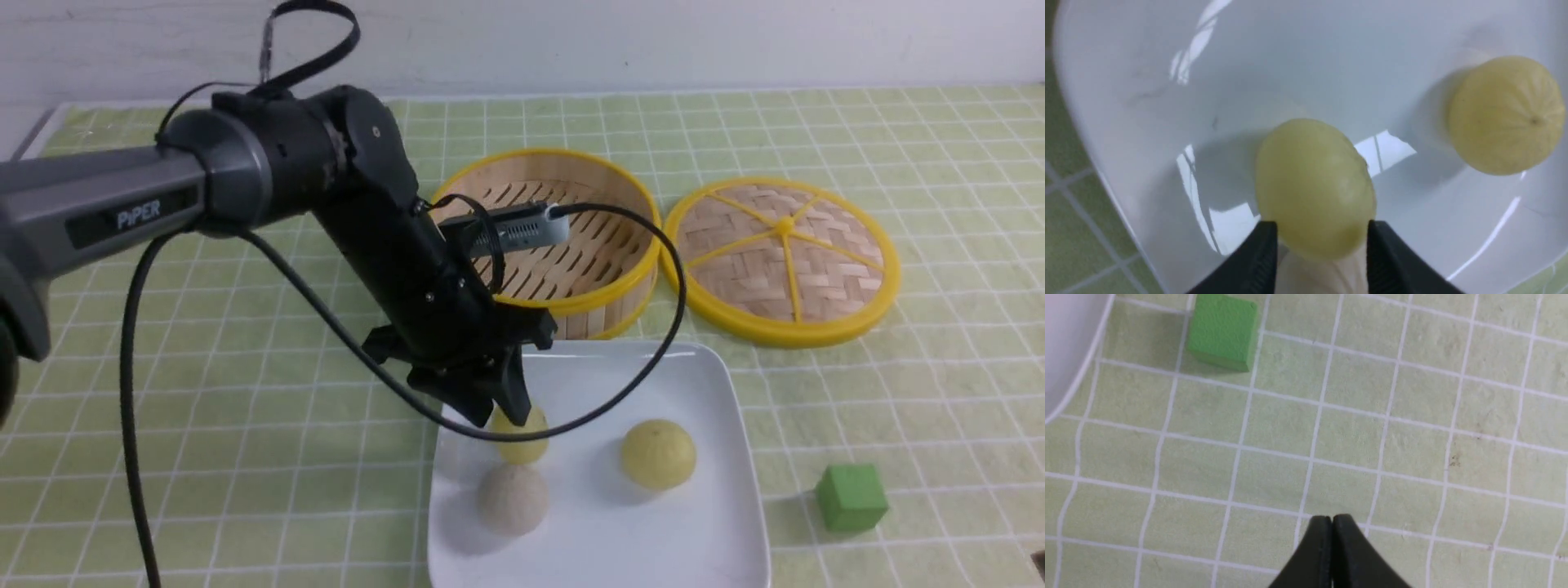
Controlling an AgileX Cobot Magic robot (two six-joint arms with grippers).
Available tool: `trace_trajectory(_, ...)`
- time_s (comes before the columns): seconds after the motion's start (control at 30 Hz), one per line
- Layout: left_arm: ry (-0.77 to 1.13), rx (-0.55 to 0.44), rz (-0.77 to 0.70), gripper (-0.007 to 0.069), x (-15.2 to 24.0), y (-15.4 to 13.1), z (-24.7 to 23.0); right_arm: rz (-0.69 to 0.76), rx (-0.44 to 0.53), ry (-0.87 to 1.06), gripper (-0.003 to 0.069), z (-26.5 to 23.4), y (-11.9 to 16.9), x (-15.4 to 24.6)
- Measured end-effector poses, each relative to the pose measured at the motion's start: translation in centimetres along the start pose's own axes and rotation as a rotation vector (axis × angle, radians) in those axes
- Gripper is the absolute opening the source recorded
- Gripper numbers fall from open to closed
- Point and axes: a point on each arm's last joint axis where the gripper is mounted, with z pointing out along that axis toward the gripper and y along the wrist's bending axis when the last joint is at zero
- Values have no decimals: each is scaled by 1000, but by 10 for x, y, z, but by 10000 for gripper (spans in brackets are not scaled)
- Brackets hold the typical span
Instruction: Put the steamed buns into the plate on the green tablecloth.
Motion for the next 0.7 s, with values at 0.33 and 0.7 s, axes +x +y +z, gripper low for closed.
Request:
trace_trajectory(0.33, -37, -60, 67, 478, -13, -2, -15, -5, -231, -394, 18, -61, -19, 64)
trace_trajectory(0.7, -25, -115, 113, 138, -17, -4, -28, -58, -435, -907, 3, -27, -6, 83)
